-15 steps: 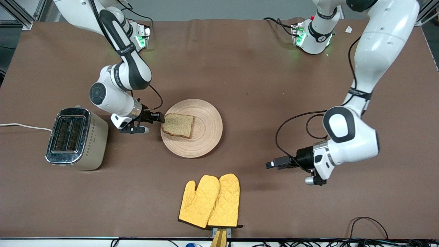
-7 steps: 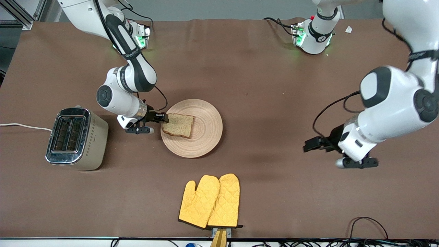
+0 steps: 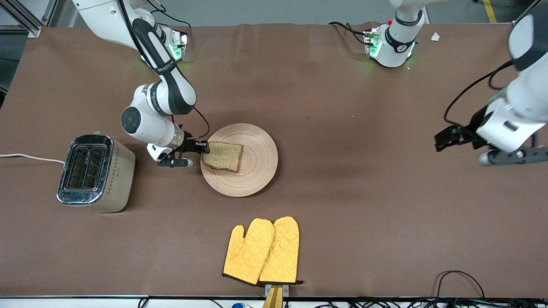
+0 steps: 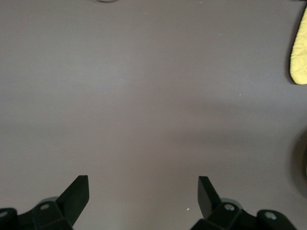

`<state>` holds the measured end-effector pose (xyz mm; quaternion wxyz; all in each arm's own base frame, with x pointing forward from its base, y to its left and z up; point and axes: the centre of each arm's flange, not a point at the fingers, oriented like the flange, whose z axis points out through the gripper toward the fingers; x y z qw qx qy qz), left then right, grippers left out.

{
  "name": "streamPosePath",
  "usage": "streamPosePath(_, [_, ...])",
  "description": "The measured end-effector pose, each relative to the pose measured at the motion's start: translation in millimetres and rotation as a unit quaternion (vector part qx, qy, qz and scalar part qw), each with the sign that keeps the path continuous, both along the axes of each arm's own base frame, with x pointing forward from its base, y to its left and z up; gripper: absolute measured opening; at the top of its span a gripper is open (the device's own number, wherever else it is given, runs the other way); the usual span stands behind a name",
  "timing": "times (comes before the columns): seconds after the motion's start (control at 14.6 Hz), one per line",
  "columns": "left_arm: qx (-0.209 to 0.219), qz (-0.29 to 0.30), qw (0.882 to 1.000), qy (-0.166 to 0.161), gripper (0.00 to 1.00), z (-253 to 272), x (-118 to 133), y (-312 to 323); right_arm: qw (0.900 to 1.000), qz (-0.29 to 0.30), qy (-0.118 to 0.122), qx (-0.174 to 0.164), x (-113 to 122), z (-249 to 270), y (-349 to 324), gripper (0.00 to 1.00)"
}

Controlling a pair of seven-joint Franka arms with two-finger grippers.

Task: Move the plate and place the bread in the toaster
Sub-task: 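Grasp the bread slice with the right gripper and lift it off the plate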

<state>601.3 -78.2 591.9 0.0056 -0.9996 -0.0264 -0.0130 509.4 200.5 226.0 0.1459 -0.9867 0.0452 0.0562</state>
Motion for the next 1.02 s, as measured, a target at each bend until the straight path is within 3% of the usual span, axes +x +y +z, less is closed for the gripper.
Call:
streamPosePath(0.34, [0.021, 0.007, 1.000, -0.009, 1.00, 46.5, -36.1, 19.1, 1.000, 0.000, 0.002, -0.001, -0.6, -2.8, 0.0, 0.35])
streamPosePath(0.68, [0.037, -0.007, 0.999, -0.006, 1.00, 55.7, -74.2, 16.8, 1.000, 0.000, 0.004, -0.002, -1.0, -5.6, 0.1, 0.27])
streamPosePath(0.82, [0.038, -0.015, 0.999, -0.004, 1.00, 56.5, -78.1, 30.6, 1.000, 0.001, 0.004, -0.002, -0.9, -5.5, 0.3, 0.11])
streamPosePath(1.02, [0.037, -0.017, 0.999, -0.005, 1.00, 57.6, -78.7, 36.8, 1.000, 0.001, 0.004, -0.002, -0.9, -5.6, 0.3, 0.04])
